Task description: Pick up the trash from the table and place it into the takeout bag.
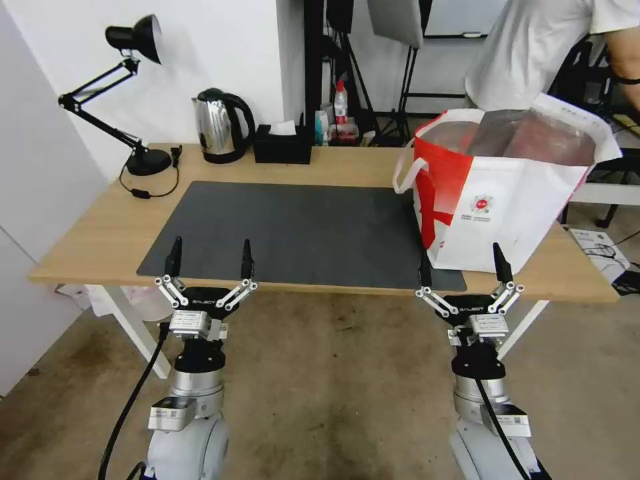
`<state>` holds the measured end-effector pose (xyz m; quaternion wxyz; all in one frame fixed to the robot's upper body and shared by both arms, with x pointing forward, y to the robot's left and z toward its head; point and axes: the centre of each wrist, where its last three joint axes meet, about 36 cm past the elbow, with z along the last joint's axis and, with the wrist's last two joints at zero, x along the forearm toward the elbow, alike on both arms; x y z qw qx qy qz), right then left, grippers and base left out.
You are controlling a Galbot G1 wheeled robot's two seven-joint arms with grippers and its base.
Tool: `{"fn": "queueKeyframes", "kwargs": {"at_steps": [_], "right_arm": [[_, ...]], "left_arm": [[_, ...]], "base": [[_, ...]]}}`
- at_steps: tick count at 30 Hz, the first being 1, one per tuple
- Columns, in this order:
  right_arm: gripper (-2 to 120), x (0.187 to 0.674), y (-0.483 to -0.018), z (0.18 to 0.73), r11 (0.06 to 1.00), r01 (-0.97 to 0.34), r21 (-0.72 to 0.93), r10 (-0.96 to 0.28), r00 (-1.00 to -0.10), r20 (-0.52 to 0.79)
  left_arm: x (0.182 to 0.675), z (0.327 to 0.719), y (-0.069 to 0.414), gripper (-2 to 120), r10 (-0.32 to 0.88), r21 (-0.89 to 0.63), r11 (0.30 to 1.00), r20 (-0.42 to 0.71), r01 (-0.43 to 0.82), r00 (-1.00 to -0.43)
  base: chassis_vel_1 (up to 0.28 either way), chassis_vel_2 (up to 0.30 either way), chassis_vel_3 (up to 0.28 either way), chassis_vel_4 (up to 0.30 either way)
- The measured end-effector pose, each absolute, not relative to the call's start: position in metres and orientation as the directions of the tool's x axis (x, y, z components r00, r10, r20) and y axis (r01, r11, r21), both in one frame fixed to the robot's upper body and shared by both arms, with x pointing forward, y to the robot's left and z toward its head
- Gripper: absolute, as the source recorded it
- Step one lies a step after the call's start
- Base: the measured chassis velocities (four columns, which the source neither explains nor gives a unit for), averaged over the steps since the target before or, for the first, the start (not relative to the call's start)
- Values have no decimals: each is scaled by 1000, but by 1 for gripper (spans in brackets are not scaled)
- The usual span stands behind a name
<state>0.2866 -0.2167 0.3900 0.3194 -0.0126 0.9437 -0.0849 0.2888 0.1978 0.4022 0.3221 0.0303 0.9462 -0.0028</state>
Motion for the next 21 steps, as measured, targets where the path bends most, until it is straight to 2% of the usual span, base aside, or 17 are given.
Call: {"fn": "queueKeyframes", "kwargs": {"at_steps": [21], "right_arm": [[100,287,-217,390,985,31,-168,-78,-796,-601]], "left_arm": [[289,402,198,100,56,14,998,-610,59,-791]], "base": [[0,0,0,0]]}}
